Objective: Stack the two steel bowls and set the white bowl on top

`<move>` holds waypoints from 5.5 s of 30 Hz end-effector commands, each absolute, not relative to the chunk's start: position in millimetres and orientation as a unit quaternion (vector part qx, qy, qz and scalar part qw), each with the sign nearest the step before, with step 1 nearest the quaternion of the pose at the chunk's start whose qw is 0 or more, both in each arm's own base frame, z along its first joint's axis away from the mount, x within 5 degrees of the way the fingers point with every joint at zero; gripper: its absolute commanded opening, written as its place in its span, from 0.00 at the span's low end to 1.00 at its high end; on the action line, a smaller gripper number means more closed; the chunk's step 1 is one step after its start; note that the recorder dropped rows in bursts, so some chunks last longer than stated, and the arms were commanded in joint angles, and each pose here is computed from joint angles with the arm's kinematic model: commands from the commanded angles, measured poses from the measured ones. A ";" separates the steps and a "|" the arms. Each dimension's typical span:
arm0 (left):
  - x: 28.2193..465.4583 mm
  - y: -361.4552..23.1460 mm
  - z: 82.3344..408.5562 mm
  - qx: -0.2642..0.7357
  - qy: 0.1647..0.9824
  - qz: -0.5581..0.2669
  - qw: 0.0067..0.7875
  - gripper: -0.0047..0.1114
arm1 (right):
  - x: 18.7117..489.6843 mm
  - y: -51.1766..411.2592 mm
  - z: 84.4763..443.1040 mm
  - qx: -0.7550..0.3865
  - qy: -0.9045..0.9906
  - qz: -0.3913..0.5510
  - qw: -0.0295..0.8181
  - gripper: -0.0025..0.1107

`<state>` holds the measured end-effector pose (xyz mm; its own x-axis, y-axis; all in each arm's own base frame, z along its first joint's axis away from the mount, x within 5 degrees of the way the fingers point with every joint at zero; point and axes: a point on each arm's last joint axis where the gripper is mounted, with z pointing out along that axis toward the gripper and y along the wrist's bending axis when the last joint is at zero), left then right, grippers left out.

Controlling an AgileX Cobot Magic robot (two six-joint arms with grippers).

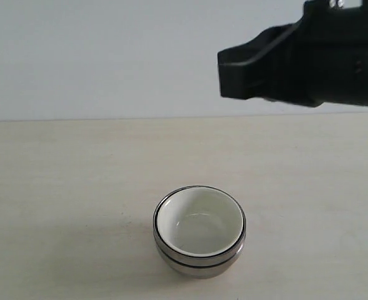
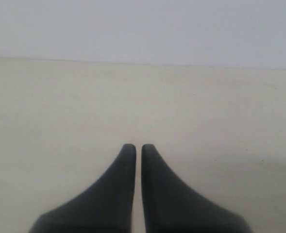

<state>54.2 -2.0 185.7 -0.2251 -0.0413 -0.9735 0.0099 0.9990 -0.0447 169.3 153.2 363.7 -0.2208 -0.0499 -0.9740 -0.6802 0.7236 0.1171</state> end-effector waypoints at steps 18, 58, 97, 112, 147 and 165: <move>54.3 -2.3 185.5 -0.010 0.780 -0.023 0.625 0.07 | 43.0 45.4 429.6 -0.226 0.540 0.307 0.751 0.02; 54.3 -2.3 185.5 -0.010 0.780 -0.023 0.625 0.07 | -10.5 9.4 362.2 -0.085 0.541 0.102 0.830 0.02; 54.3 -2.3 185.5 -0.010 0.780 -0.023 0.625 0.07 | 55.3 11.3 208.4 -0.017 0.695 0.112 0.710 0.02; 54.3 -2.3 185.5 -0.010 0.780 -0.023 0.625 0.07 | 56.0 7.2 204.0 0.001 0.712 0.096 0.695 0.02; 54.3 -2.3 185.5 -0.010 0.780 -0.023 0.625 0.07 | 53.5 3.8 182.7 -0.076 0.786 0.003 0.613 0.02; 54.3 -2.3 185.5 -0.010 0.780 -0.023 0.625 0.07 | 53.5 3.8 182.7 -0.074 0.786 0.004 0.613 0.02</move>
<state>54.2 -2.0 185.7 -0.2251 -0.0413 -0.9735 0.0099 0.9990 -0.0447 53.7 4.1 182.5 -0.2435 -0.0960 -0.9651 -0.1219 0.9902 -0.0677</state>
